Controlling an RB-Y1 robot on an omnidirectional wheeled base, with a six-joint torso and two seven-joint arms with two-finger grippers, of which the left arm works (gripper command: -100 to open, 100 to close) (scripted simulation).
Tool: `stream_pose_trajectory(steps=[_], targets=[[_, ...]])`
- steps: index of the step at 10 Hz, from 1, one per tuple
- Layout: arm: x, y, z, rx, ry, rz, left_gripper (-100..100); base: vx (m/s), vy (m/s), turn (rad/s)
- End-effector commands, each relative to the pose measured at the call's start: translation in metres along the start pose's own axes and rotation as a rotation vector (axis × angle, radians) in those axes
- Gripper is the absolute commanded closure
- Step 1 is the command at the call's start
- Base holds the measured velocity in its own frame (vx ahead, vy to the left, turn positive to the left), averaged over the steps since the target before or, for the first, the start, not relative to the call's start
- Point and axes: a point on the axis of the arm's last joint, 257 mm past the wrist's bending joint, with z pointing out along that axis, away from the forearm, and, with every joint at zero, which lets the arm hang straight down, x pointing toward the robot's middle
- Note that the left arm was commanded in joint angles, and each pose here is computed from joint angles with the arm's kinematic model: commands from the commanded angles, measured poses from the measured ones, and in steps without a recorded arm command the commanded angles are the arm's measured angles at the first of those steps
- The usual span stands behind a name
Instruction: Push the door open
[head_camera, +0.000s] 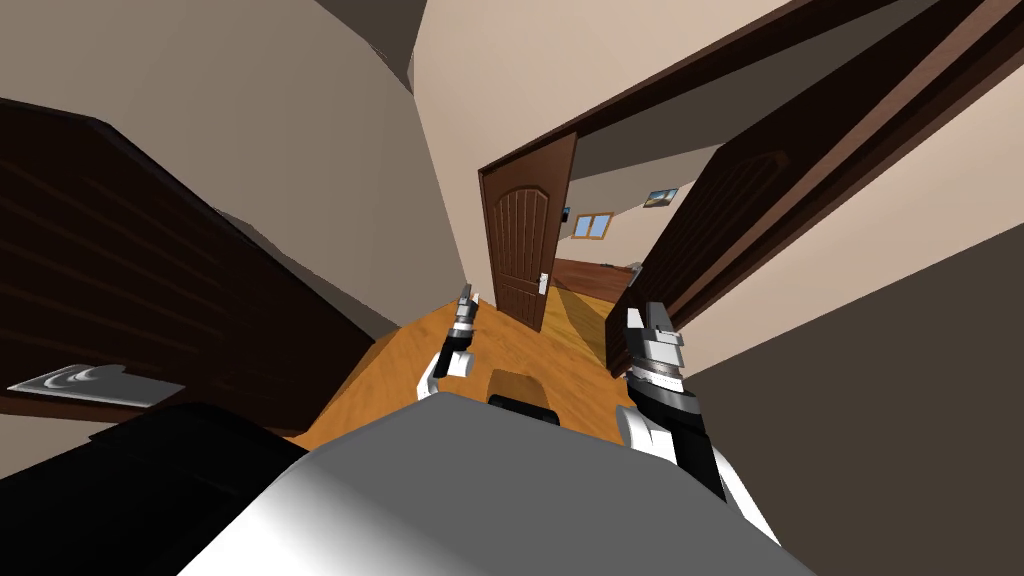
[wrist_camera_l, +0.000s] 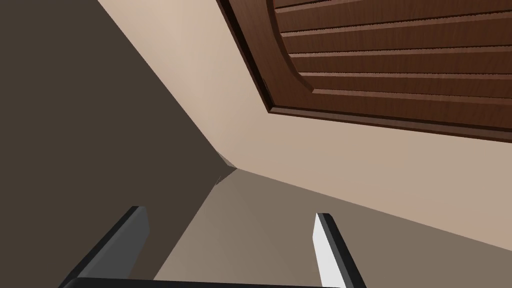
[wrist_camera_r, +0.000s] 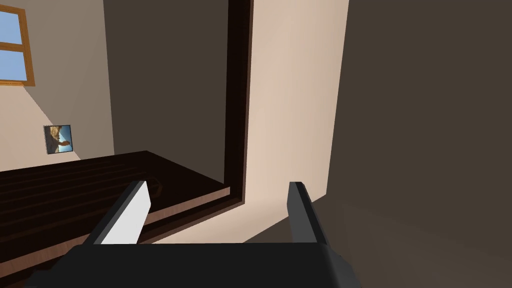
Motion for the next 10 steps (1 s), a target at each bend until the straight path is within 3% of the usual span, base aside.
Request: stream_pose_trajectory(steps=[1, 3, 10], targets=[[0.007, 0.014, 0.0003, -0.022, 0.014, -0.014, -100, 0.098, 0.003, -0.036], [0.012, 0.023, 0.0015, -0.035, 0.023, -0.024, -100, 0.086, -0.006, -0.027], [0.050, 0.087, 0.0076, -0.137, 0.089, -0.086, -100, 0.091, -0.005, -0.041]])
